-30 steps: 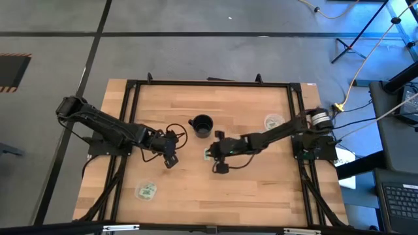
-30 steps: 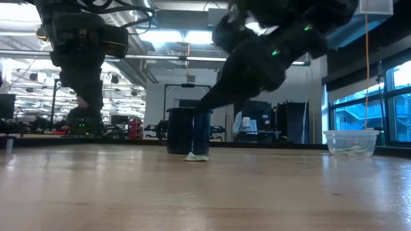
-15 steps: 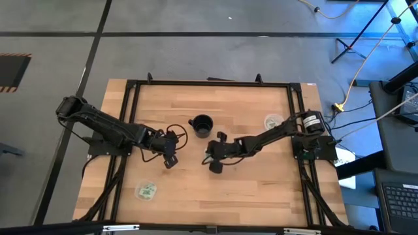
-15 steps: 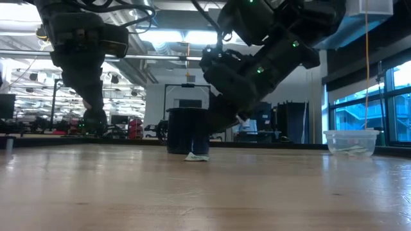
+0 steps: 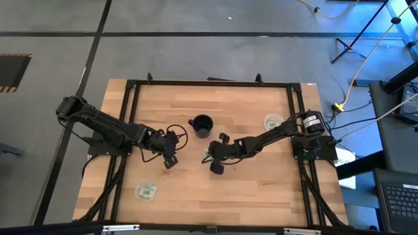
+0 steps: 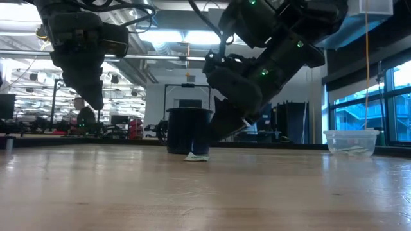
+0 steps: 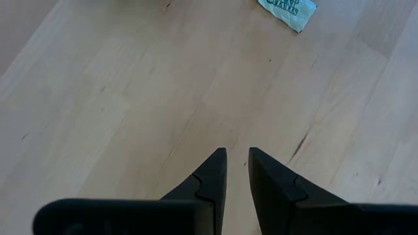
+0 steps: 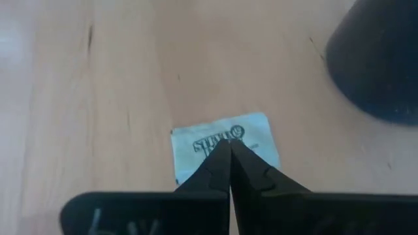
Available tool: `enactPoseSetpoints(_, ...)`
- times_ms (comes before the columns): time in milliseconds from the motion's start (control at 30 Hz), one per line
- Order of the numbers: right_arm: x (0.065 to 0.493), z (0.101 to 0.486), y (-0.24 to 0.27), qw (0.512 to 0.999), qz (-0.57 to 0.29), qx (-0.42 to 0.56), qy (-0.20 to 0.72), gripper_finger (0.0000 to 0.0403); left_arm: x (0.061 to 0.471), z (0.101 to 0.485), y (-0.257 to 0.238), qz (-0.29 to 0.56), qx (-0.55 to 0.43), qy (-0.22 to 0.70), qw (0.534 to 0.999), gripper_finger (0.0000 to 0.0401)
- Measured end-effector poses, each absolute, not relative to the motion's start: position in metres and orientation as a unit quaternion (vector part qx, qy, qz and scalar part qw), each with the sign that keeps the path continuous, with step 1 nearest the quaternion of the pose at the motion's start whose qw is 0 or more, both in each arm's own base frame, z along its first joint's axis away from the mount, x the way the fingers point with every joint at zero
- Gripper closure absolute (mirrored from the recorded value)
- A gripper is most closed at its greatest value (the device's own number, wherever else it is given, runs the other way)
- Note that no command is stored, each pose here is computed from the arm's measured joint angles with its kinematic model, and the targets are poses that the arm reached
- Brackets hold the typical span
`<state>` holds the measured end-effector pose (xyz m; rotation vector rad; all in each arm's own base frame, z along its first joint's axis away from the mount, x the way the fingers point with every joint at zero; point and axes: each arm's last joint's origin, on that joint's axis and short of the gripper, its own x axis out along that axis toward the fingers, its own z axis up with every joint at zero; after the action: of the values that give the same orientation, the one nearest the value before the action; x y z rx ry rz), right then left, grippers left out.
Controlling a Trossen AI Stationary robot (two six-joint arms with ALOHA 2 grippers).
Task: Pick and place Stevia / Truvia into bins
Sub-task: Put the stevia packet into the square transparent container
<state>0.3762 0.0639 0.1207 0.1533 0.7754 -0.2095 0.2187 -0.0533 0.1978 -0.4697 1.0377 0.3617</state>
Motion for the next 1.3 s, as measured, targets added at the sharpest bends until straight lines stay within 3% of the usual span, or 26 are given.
enactPoseSetpoints(433, 0.378, 0.105, 0.062, 0.908, -0.119, 0.096, 0.389, 0.0401, 0.219, 0.198, -0.054, 0.165, -0.224, 0.492, 0.825, 0.0342)
enactPoseSetpoints(800, 0.379, 0.105, 0.056, 0.913, -0.048, -0.025, 0.404, 0.0401, 0.219, 0.198, -0.054, 0.16, -0.228, 0.49, 0.826, 0.0342)
enactPoseSetpoints(1100, 0.381, 0.105, 0.054, 0.91, 0.013, -0.101, 0.402, 0.0402, 0.237, 0.205, -0.047, 0.14, -0.277, 0.425, 0.85, 0.0333)
enactPoseSetpoints(1300, 0.382, 0.106, 0.055, 0.911, 0.037, -0.121, 0.391, 0.0402, 0.253, 0.183, -0.039, 0.189, -0.329, 0.435, 0.817, 0.0326)
